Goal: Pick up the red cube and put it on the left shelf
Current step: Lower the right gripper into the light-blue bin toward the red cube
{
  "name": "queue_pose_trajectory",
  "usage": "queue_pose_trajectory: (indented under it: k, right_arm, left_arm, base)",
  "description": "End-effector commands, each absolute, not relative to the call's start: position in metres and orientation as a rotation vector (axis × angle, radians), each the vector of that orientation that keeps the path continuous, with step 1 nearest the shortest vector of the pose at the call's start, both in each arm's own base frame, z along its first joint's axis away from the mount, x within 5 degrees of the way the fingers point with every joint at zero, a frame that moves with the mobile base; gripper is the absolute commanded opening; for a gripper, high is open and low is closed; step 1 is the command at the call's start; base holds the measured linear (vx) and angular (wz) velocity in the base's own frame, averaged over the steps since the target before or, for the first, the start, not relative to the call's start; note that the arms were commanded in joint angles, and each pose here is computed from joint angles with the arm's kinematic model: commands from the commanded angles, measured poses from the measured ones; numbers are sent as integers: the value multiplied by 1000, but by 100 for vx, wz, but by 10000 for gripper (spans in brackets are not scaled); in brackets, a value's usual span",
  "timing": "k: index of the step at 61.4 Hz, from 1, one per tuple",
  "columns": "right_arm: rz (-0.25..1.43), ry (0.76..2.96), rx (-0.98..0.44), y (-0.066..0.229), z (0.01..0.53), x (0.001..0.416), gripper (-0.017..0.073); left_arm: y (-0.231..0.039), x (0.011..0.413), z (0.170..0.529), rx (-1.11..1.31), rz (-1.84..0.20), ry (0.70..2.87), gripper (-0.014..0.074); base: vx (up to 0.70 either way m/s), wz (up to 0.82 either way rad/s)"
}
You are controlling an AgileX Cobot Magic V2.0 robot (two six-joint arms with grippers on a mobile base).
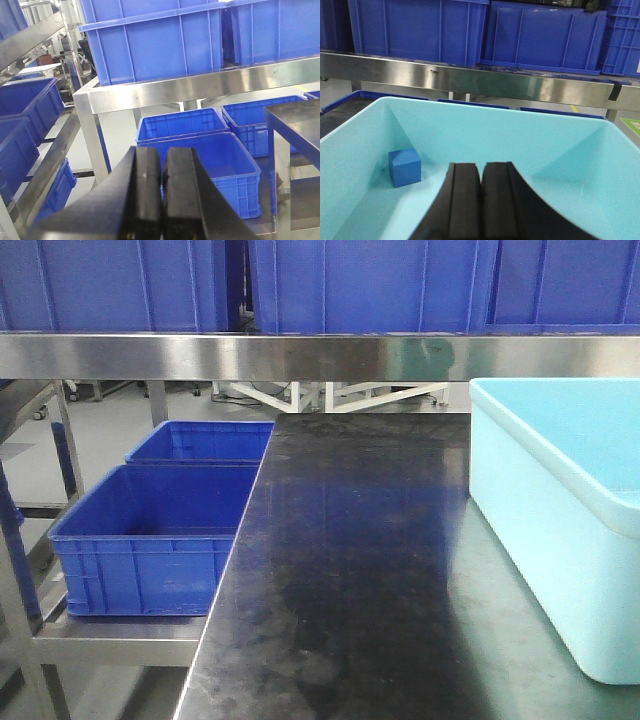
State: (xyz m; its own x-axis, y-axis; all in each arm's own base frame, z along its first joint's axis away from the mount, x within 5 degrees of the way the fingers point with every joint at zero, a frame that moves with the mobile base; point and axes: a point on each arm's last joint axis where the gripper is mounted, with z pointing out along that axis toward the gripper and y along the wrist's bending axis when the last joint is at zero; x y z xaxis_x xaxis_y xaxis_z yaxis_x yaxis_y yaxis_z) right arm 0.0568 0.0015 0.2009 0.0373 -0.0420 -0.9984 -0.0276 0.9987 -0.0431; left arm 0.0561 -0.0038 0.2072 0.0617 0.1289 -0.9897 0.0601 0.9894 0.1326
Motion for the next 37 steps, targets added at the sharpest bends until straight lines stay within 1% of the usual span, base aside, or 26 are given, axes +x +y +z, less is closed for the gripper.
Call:
queue_pose_trajectory:
  k: [1, 37]
  right_arm:
    - [-17, 1403, -69, 2, 218, 53, 57]
    - [-17, 1403, -69, 2, 218, 53, 57]
  left_arm:
    - [-4, 57, 207, 143, 51, 1450, 106]
    - [-4, 57, 207, 143, 51, 1450, 106]
  base:
    - [0, 0]
    - [0, 0]
